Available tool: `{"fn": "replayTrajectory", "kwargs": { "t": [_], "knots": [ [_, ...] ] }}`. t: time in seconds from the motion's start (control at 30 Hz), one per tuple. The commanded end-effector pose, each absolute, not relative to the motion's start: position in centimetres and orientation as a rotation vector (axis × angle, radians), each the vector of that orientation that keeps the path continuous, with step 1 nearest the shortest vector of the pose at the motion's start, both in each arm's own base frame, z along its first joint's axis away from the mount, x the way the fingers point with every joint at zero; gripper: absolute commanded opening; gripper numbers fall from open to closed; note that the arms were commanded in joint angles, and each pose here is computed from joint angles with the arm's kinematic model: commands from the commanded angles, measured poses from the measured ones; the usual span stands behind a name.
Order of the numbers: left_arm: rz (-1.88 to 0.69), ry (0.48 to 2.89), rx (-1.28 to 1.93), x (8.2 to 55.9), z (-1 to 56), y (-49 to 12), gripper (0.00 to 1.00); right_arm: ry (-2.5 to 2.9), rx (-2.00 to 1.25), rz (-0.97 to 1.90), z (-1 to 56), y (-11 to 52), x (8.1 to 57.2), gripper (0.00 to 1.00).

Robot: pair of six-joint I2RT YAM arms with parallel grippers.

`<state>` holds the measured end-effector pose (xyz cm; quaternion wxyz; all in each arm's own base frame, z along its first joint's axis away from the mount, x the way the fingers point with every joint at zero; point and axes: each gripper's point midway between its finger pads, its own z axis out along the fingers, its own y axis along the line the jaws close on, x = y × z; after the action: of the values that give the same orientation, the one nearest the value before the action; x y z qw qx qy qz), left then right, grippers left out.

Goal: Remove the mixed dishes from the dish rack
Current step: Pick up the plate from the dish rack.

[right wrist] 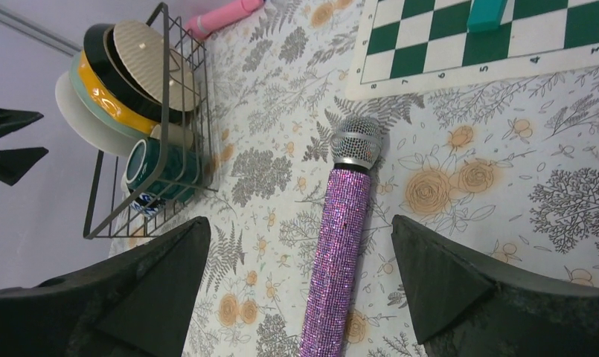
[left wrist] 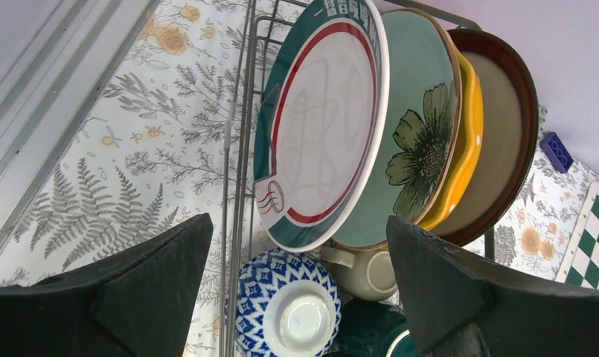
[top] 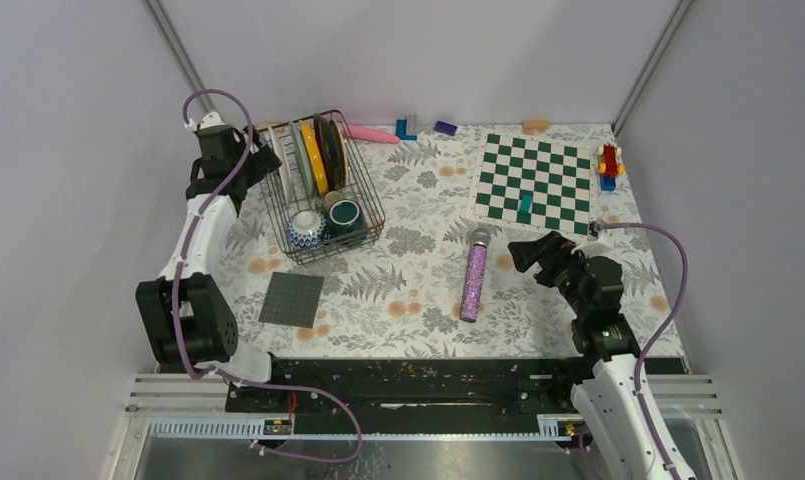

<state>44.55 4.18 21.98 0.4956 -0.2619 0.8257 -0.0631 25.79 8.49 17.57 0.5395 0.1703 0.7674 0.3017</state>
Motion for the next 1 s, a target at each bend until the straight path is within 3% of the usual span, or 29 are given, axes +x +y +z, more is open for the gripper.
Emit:
{"fn": "replayTrajectory", "kwargs": {
  "t": [0.0,0.3,0.73,0.97],
  "knots": [
    [-0.285,1.939,-0.507,47.1,25.3,3.0,0.89,1.800,0.333,0.778,19.4,9.6,25.9,0.99],
    [-0.321,2.002,-0.454,49.7,24.1,2.5,0.77,1.779,0.321,0.787,19.9,9.6,25.7,0.99],
    [-0.366,2.088,-0.437,52.3,21.2,2.0,0.41,1.766,0.313,0.798,20.0,9.8,25.5,0.99],
    [-0.377,2.110,-0.410,52.8,20.5,1.8,0.37,1.773,0.314,0.799,19.8,9.8,25.6,0.99]
  ]
}}
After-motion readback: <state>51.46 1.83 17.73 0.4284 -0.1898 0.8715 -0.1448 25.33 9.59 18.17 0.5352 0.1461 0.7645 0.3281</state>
